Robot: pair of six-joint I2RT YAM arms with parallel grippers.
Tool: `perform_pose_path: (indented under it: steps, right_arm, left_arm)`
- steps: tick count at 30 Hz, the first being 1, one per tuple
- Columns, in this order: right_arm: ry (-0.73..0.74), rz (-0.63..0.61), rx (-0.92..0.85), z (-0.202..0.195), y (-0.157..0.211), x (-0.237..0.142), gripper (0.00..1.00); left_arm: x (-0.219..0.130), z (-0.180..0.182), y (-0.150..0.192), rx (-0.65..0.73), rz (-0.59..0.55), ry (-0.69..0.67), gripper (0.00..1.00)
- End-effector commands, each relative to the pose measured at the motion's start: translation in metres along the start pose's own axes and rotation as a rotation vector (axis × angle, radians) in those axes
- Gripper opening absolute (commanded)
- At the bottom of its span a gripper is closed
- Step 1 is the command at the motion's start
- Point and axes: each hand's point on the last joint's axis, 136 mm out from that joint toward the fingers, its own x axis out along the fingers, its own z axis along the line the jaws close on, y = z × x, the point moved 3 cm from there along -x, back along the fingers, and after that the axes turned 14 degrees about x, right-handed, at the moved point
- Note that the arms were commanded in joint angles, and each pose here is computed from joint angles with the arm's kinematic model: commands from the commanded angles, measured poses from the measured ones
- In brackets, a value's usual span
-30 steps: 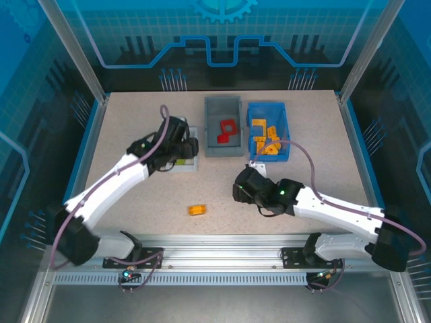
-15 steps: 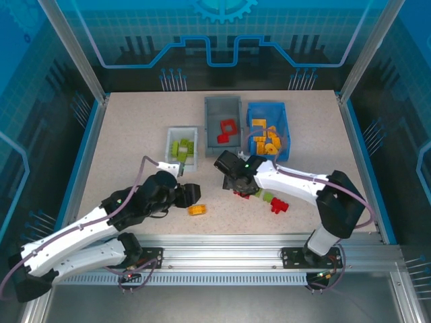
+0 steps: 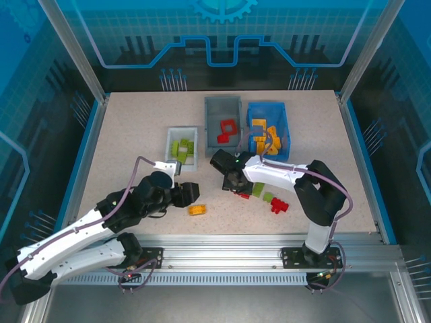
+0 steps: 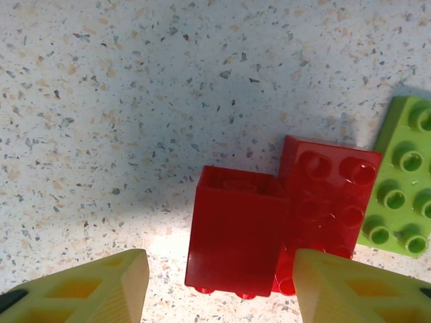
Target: Sort the legos into containers by color
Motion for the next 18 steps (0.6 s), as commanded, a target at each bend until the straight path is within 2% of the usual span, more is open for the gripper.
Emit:
perform_pose_path:
  steps: [1,5,8,15,18]
  right_arm:
    - [0.006,0.003,0.005,0.004,-0.006,0.002,0.55]
    - [0.023,0.005,-0.021,0.01,-0.008,0.007,0.52]
    - [0.021,0.011,-0.038,0.015,-0.008,0.01,0.47]
    - [0.032,0.041,-0.09,0.026,0.0,0.019,0.45]
    - [0.038,0.047,-0.095,0.027,0.001,0.023,0.39]
  left_arm:
    - [-0.008,-0.009,-0.011,-0.006,-0.029,0.035,0.61]
    - [-0.008,-0.009,-0.012,-0.008,-0.031,0.035,0.61]
    - [-0.009,-0.01,-0.014,-0.005,-0.034,0.036,0.61]
    - [-0.008,-0.009,-0.014,-0.001,-0.031,0.029,0.61]
    - [-0.009,-0.009,-0.016,-0.001,-0.037,0.023,0.61]
